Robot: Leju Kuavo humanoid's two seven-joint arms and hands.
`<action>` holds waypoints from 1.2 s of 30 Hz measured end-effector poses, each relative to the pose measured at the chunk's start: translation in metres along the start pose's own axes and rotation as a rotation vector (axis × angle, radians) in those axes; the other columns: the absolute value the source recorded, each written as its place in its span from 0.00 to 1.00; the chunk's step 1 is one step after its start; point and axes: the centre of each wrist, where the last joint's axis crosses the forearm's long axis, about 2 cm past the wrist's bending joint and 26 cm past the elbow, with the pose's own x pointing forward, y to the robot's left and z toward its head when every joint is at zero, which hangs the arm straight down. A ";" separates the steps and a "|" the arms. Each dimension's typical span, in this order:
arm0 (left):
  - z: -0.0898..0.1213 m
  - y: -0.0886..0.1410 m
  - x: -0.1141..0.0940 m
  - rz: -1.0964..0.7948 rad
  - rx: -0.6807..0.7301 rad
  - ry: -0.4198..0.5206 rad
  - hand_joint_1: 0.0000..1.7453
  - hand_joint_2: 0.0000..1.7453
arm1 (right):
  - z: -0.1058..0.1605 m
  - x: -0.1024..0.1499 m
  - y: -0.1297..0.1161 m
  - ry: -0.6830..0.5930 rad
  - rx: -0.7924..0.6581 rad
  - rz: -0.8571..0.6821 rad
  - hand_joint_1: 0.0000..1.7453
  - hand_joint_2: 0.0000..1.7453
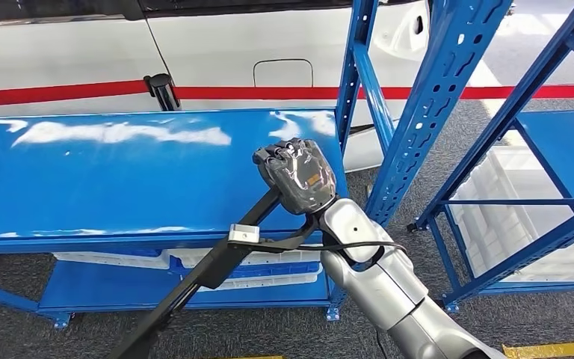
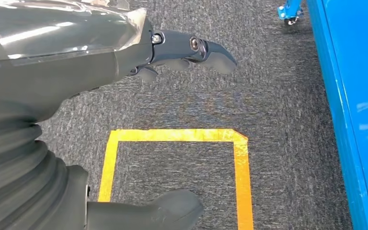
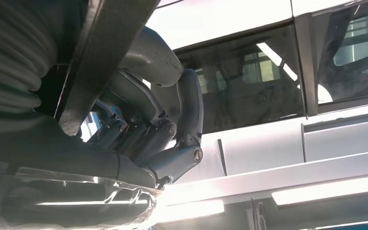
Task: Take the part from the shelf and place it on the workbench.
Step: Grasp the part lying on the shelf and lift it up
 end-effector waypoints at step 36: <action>0.000 -0.003 0.004 -0.003 0.001 -0.004 0.00 1.00 | 0.001 0.001 0.000 0.001 0.014 0.001 1.00 1.00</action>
